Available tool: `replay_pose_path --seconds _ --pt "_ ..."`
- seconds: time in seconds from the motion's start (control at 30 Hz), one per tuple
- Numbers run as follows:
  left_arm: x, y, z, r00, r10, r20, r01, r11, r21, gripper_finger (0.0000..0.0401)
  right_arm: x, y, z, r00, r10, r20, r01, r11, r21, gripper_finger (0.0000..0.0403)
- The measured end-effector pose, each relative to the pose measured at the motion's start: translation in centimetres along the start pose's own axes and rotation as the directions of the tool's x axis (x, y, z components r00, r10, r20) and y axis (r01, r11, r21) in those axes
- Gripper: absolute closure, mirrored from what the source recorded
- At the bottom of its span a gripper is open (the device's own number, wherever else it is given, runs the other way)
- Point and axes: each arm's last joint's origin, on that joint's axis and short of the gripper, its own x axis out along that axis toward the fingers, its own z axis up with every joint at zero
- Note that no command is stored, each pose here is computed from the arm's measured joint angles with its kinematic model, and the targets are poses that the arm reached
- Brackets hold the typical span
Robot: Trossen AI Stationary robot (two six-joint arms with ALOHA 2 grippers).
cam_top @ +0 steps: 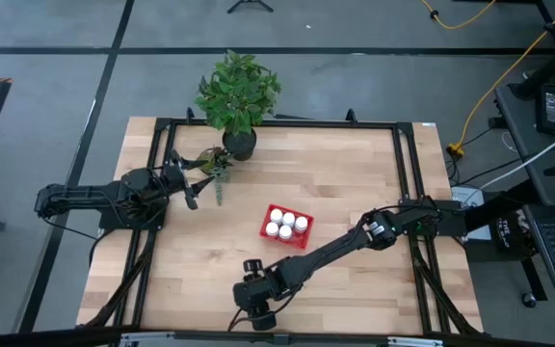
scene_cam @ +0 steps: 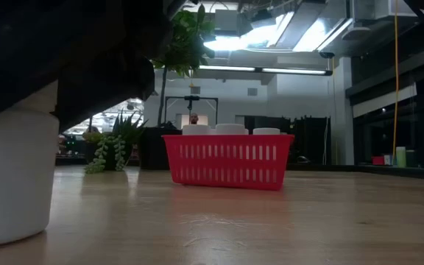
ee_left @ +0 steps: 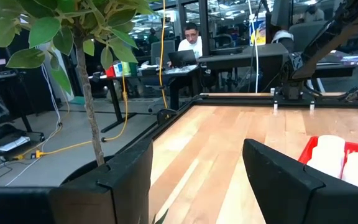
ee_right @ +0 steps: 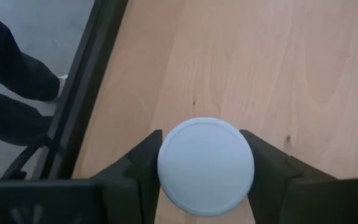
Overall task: Pick and place pill bottles into a basket
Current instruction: Put the white pill bottle into the red bin
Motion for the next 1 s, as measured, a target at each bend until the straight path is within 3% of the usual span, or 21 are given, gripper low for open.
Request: replay_pose_path --seconds 0.17,0.27,0.37,0.53,0.77,0.9,1.0 --pt "0.0 0.0 0.0 1.000 0.000 0.000 0.000 1.000 0.000 0.0155 -0.3 0.1 0.4 1.000 0.002 0.009 -0.003 0.999 0.045 0.0234" --pt "0.0 0.0 0.0 1.000 0.000 0.000 0.000 1.000 0.000 0.0155 -2.0 0.2 1.8 0.999 -0.014 0.035 0.013 0.999 0.042 0.0234" --pt "0.0 0.0 0.0 1.000 0.001 0.001 -0.001 1.000 0.000 0.0156 -5.0 0.1 2.5 0.995 -0.095 0.043 0.094 0.995 0.028 0.0234" --pt "0.0 0.0 0.0 1.000 0.000 -0.003 0.000 1.000 0.001 0.0157 -12.2 -0.7 2.8 0.961 -0.271 -0.048 0.275 0.954 0.122 0.0234" --pt "0.0 0.0 -0.1 1.000 -0.001 -0.007 0.001 1.000 0.003 0.0157 -18.8 -1.5 0.3 0.843 -0.475 -0.251 0.508 0.858 0.082 0.0234" --pt "0.0 0.0 -0.1 1.000 -0.001 -0.014 0.002 1.000 0.005 0.0156 -19.3 -1.5 -1.1 0.820 -0.513 -0.253 0.541 0.839 0.053 0.0234" --pt "0.0 0.0 -0.1 1.000 -0.002 -0.014 0.002 1.000 0.005 0.0155 -18.0 -1.7 -2.8 0.863 -0.461 -0.205 0.487 0.867 0.101 0.0234"
